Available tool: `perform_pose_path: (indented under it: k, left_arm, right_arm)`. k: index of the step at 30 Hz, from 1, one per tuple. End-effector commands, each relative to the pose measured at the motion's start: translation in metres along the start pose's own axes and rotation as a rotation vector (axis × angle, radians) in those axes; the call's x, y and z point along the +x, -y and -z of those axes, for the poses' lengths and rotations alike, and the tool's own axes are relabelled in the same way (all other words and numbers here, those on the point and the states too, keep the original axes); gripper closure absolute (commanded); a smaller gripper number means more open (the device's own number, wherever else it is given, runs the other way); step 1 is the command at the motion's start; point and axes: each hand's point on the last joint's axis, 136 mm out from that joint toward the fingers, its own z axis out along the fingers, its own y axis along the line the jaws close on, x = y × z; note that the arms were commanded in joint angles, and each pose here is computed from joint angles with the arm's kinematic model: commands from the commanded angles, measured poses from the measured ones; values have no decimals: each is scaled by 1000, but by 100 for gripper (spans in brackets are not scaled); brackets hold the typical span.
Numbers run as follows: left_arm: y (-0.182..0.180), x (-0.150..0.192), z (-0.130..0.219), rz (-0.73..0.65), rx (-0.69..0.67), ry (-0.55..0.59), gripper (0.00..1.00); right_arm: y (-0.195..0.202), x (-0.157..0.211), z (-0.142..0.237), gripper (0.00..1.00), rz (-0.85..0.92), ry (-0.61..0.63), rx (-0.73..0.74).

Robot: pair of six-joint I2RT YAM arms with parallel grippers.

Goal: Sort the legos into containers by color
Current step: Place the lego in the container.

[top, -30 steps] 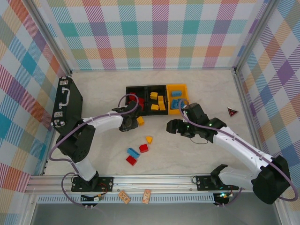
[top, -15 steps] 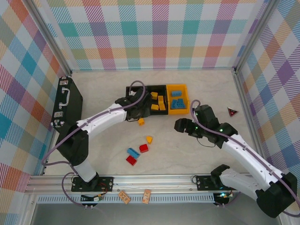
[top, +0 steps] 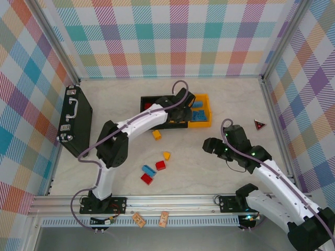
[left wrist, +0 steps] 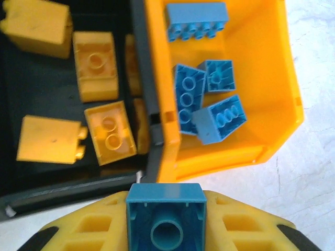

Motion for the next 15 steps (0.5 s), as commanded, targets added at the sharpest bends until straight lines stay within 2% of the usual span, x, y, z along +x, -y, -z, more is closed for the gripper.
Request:
perform_pose_path:
  k: [1, 8, 15]
  left_arm:
    - [15, -2, -8, -62, 10, -31, 70]
    - [42, -20, -38, -106, 47, -29, 69]
    - [51, -27, -64, -104, 69, -25, 66]
  right_arm:
    - [11, 5, 1, 25, -40, 1, 23]
    - [19, 6, 4, 25, -62, 12, 33]
    - [23, 7, 7, 24, -74, 22, 38]
